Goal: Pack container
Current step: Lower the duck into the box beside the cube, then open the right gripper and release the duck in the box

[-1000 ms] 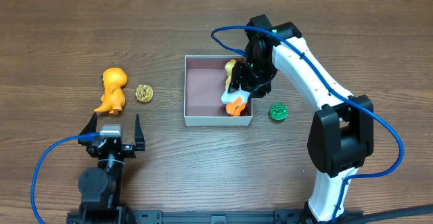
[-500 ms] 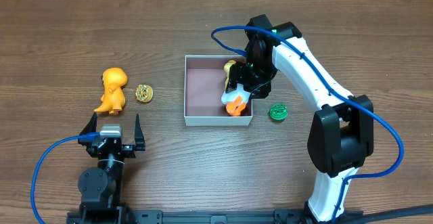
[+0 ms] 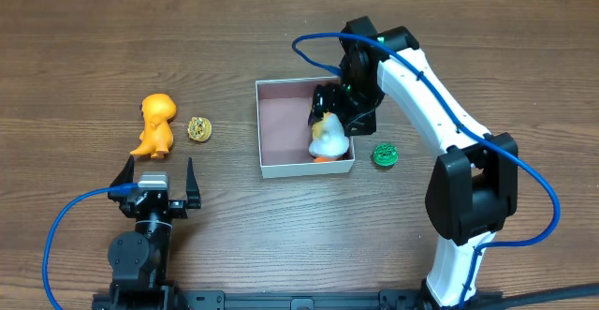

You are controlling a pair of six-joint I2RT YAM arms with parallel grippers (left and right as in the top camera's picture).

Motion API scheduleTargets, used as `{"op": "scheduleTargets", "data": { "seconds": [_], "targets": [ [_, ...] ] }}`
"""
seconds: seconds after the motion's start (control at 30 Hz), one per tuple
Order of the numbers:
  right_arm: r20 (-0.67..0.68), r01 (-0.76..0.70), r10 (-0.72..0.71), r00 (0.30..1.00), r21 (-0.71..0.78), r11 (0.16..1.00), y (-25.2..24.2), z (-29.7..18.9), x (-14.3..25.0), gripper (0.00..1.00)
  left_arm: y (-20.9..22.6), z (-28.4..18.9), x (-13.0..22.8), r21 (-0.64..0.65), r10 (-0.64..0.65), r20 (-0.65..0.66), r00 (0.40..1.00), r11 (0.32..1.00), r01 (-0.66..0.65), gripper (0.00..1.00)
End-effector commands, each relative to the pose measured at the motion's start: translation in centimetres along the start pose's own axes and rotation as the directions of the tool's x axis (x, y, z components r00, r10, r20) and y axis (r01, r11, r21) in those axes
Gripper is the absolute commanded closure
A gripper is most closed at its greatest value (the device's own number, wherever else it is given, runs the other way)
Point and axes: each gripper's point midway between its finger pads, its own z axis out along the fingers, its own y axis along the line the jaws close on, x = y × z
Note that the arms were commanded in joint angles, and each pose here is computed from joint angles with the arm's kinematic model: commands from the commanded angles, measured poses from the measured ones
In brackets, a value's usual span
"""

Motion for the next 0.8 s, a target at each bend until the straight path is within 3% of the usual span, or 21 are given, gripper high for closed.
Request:
{"op": "scheduleTargets", "data": {
  "seconds": [0.0, 0.33, 0.77],
  "targets": [
    [0.075, 0.03, -0.028, 0.997, -0.028, 0.999, 1.3, -2.4, -1.0, 0.13, -0.1, 0.0, 0.0, 0.009, -0.007, 0.003, 1.0, 1.0, 0.007, 0.0],
    [0.135, 0.061, -0.053, 0.989, -0.053, 0.997, 2.8, -4.5, -1.9, 0.12, -0.1, 0.0, 0.0, 0.009, -0.007, 0.003, 1.0, 1.0, 0.007, 0.0],
    [0.118, 0.126, -0.118, 0.986, -0.062, 0.99, 5.0, -3.7, -0.7, 0.15, -0.1, 0.0, 0.0, 0.009, -0.007, 0.002, 1.0, 1.0, 0.007, 0.0]
  ]
}}
